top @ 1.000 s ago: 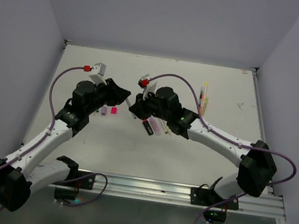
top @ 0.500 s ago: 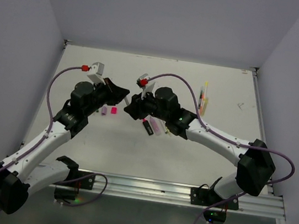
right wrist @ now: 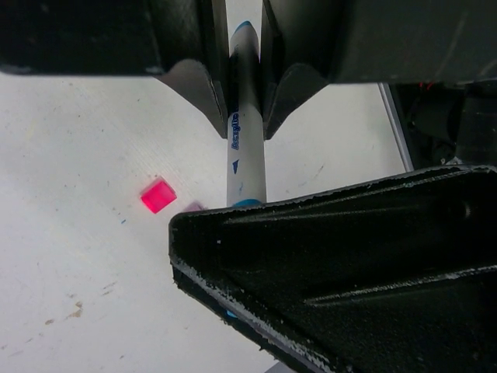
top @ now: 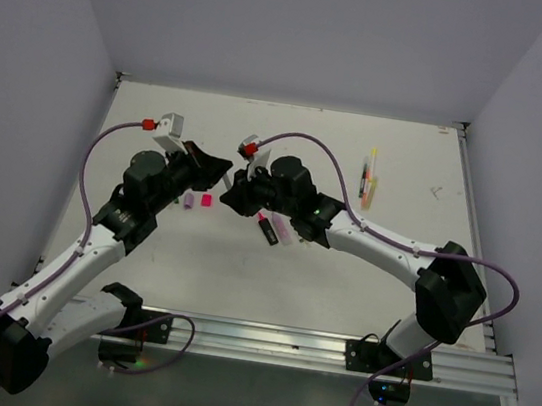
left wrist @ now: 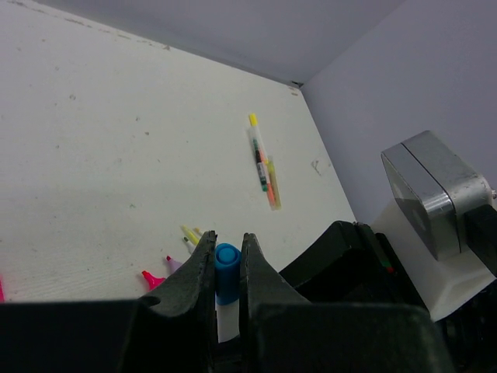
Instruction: Open the pen caps
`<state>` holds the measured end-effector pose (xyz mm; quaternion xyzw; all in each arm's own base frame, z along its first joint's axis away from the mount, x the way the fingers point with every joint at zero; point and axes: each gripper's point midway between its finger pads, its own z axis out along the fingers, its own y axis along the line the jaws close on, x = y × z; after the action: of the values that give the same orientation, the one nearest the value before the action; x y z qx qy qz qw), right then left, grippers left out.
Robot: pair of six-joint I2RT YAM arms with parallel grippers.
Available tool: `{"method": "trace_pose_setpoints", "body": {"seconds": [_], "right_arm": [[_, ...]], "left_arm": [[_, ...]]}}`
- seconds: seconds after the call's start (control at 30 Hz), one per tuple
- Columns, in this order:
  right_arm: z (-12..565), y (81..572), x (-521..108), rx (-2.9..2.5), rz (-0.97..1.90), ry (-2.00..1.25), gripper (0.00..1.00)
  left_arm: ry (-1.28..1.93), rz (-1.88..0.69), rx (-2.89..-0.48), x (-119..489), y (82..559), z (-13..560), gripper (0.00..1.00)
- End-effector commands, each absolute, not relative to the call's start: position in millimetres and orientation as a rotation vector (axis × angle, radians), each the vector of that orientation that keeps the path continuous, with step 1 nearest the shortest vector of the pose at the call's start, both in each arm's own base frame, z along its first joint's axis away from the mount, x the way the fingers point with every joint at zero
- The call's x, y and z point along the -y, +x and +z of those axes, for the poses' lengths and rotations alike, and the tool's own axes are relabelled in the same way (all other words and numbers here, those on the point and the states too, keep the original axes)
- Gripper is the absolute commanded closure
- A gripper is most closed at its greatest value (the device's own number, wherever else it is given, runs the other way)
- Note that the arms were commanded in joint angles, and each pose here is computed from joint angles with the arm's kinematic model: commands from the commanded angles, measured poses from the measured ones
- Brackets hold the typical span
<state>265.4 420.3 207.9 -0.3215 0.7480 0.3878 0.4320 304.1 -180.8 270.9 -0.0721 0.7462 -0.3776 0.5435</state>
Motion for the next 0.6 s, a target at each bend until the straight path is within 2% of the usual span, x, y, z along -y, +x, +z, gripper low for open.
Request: {"method": "trace_pose_setpoints", "body": {"seconds": [0.0, 0.57], "right_arm": [[223, 262, -418, -1.825, 0.991, -0.793, 1.0], [110, 215, -356, -2.07, 0.888, -0.866, 1.0]], "left_arm": [[-0.202, -0.836, -1.655, 167, 313, 292, 1.0], [-0.434, -0.664, -1.294, 105, 346, 392, 1.0]]}}
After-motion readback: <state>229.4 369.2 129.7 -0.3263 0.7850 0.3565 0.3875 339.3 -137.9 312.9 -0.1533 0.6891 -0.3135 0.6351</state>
